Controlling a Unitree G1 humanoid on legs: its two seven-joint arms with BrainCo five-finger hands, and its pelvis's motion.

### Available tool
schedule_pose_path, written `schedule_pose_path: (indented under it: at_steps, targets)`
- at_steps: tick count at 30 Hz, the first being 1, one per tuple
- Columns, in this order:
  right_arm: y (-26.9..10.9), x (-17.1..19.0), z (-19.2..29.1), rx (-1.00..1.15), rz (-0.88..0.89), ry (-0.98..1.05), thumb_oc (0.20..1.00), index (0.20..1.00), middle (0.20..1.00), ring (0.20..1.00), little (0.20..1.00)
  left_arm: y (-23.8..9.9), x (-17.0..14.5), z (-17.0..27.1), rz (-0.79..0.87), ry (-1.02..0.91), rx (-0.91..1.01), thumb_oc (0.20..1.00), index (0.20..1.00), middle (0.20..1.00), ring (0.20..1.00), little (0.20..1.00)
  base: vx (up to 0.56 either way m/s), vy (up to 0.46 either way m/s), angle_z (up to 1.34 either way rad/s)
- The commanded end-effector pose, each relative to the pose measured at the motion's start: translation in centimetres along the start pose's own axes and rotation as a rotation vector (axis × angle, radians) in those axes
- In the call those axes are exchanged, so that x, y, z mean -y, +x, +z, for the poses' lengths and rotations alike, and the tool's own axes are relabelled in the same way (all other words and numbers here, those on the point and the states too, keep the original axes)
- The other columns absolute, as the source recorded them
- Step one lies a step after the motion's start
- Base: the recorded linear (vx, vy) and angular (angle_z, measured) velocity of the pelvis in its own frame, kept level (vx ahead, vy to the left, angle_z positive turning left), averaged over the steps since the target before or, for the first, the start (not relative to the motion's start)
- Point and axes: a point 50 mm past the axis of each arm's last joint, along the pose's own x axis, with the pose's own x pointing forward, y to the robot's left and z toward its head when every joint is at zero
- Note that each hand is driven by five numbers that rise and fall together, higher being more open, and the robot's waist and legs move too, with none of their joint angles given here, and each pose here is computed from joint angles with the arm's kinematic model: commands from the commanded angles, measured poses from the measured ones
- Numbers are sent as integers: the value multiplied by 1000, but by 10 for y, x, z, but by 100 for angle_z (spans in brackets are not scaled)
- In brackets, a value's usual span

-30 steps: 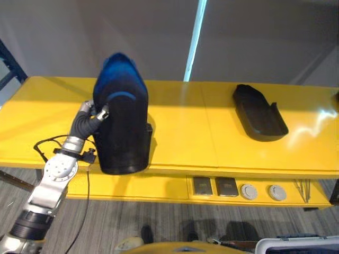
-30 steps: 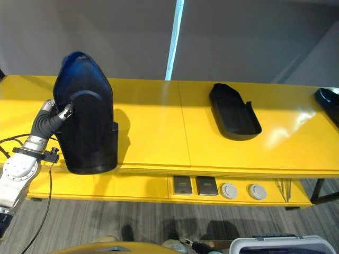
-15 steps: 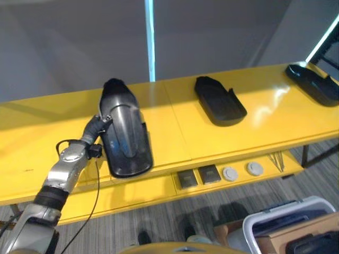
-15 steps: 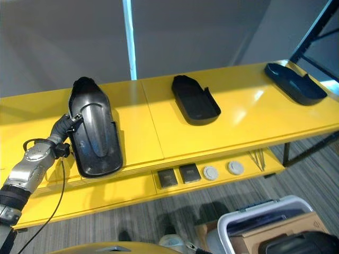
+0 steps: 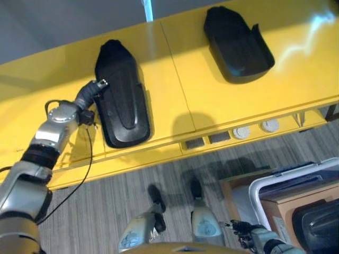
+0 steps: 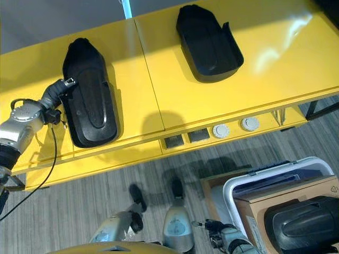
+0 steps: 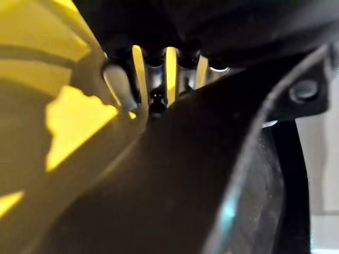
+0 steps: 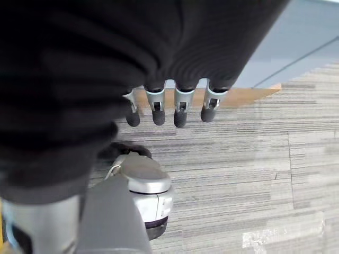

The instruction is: Move parts from the plastic box to the shelf.

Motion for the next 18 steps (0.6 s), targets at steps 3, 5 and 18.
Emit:
schedule_pose_path:
  at_steps: [3, 5, 18]
  targets:
    - [0, -2, -1, 39, 33, 84, 1000, 1000, 1000, 1000, 1000, -1, -27, -1, 68, 91, -126, 200, 200, 200, 200, 200, 0, 0, 0]
    - [0, -1, 0, 46, 28, 97, 1000, 1000, 1000, 1000, 1000, -1, -29, -8, 86, 97, -164, 1000, 1000, 1000, 1000, 1000, 0, 0, 0]
    - [2, -16, -15, -13, 52, 112, 1000, 1000, 1000, 1000, 1000, 6, -35, -9, 325, 148, -178, 1000, 1000, 1000, 1000, 1000, 9, -48, 0]
